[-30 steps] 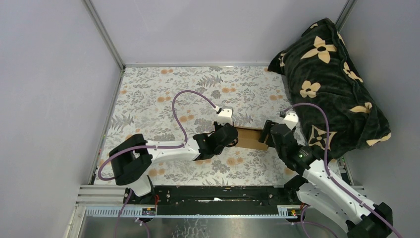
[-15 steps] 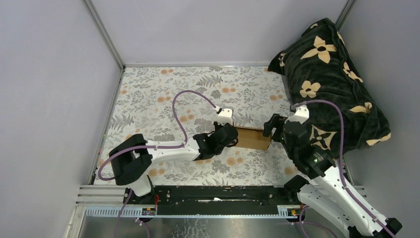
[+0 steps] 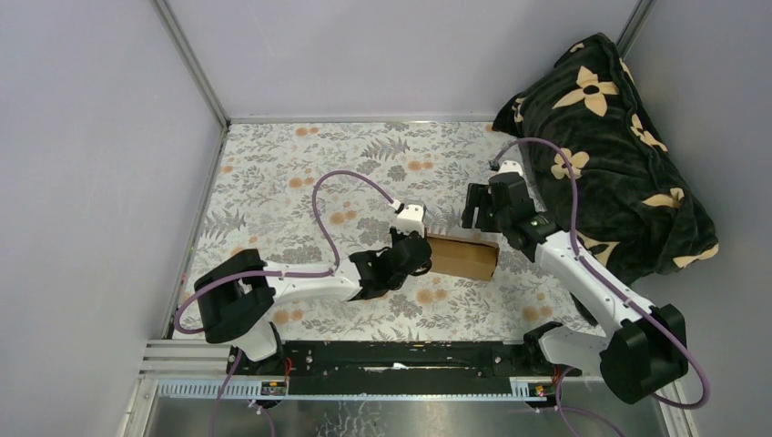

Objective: Fold the paper box
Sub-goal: Close the paper box at the center of the board.

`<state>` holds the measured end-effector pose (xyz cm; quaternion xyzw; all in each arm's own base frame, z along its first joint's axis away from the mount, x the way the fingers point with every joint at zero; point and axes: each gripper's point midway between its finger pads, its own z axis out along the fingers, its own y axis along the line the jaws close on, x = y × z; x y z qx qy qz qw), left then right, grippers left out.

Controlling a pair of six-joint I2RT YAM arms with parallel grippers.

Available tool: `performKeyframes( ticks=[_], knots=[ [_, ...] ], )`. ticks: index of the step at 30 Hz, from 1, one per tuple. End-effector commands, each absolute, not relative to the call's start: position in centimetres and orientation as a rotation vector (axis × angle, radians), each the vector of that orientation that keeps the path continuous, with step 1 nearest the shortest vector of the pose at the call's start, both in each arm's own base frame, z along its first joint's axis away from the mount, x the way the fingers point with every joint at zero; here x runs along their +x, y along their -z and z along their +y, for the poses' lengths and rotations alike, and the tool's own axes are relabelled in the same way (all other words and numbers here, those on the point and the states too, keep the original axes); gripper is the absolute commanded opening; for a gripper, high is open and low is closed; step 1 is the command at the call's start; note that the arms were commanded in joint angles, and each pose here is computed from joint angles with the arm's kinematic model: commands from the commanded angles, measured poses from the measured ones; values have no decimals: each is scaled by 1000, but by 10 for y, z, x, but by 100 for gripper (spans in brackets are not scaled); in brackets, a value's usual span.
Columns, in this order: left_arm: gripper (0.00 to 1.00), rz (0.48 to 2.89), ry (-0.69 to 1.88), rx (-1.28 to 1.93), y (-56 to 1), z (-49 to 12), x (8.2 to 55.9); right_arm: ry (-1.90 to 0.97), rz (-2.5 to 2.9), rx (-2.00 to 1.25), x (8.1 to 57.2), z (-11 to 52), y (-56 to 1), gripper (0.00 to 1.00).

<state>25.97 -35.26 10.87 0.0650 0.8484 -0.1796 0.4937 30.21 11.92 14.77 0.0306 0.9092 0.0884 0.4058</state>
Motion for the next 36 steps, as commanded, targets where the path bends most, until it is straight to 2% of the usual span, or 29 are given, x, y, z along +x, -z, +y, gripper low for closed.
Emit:
performKeyframes(
  ticks=[1,13,17,25,36],
  knots=[
    [4,2066,405,219,-97,-347,251,-366,2259,-38,310,145,-165,76],
    [5,2054,374,255,-95,-356,247,-533,2322,-171,275,162,-130,67],
    [11,2046,358,249,-98,-356,249,-556,2327,-171,270,164,-125,66],
    [29,2029,353,241,-107,-356,250,-565,2322,-171,269,164,-126,66],
    [36,2018,363,242,-117,-357,248,-576,2325,-170,269,166,-123,66]
  ],
)
